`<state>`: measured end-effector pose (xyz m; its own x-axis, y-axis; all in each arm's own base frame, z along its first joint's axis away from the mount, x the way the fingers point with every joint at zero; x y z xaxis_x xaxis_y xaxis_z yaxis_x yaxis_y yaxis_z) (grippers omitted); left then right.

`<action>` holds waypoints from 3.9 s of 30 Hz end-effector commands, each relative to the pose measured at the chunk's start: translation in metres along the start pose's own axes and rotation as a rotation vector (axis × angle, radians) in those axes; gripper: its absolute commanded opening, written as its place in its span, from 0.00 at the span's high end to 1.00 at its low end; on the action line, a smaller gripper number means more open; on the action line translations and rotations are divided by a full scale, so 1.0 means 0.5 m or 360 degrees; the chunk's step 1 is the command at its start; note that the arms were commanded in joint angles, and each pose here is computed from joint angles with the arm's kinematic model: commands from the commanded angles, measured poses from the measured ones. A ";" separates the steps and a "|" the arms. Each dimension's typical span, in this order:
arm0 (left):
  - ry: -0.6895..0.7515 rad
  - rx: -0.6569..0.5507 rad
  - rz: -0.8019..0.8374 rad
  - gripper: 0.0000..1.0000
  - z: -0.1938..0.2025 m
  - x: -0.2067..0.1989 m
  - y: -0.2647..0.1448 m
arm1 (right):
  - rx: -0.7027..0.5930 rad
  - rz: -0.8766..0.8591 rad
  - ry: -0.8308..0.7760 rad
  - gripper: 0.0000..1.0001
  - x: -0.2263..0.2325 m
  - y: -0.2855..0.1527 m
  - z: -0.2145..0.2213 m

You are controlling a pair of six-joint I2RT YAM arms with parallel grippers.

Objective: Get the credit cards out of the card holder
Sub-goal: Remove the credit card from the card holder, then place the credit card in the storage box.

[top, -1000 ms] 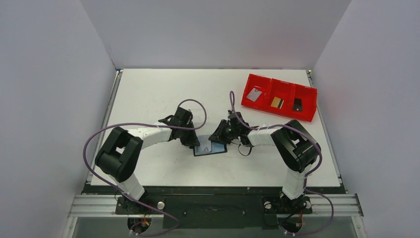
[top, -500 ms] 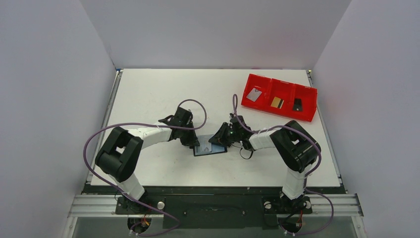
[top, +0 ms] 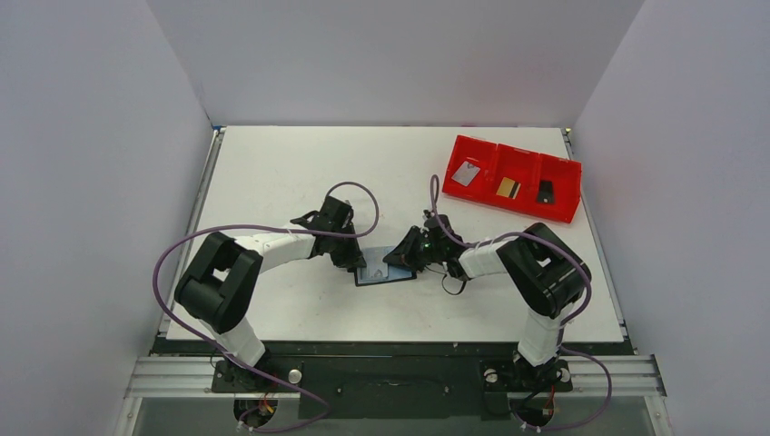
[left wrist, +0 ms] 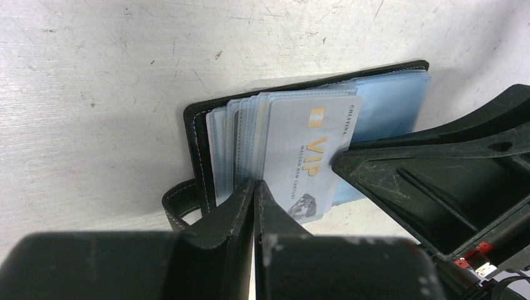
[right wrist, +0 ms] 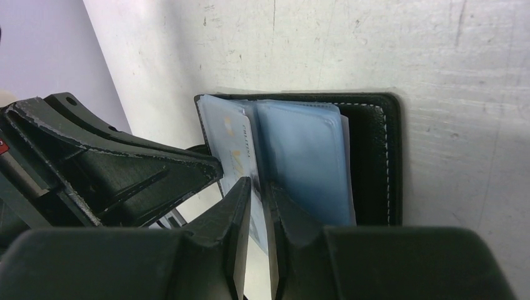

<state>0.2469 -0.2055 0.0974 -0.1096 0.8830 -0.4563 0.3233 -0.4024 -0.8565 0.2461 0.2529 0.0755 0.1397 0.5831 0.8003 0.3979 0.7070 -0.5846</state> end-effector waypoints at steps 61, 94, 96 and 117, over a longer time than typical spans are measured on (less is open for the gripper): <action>0.0069 0.0016 -0.0105 1.00 -0.020 -0.005 -0.009 | -0.0215 0.0119 -0.0161 1.00 -0.001 -0.109 -0.056; 0.0014 -0.0075 0.1125 0.50 -0.112 -0.149 -0.203 | -0.0204 -0.0621 -0.0027 1.00 0.171 -0.232 -0.093; 0.0005 -0.0075 0.1151 0.50 -0.115 -0.149 -0.203 | -0.0201 -0.0642 -0.0018 1.00 0.173 -0.233 -0.092; -0.0092 -0.0024 0.1263 1.00 -0.117 -0.154 -0.185 | -0.0149 -0.0702 -0.0014 0.84 0.177 -0.230 -0.089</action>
<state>0.2768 -0.2201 0.2191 0.0564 0.3590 -0.9316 0.3301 -0.8873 -0.3219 0.2517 0.2041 0.2047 0.0137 0.2770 0.9608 0.4993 0.8306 -0.2466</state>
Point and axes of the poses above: each gripper's point midway between its finger pads, its own y axis out along the fingers, its own x axis along the line the jaws close on, z = x × y, the point moved 9 cm from there along -y, back along the fingers, and after that the axes turned 1 degree about y, right-handed, at the moved point
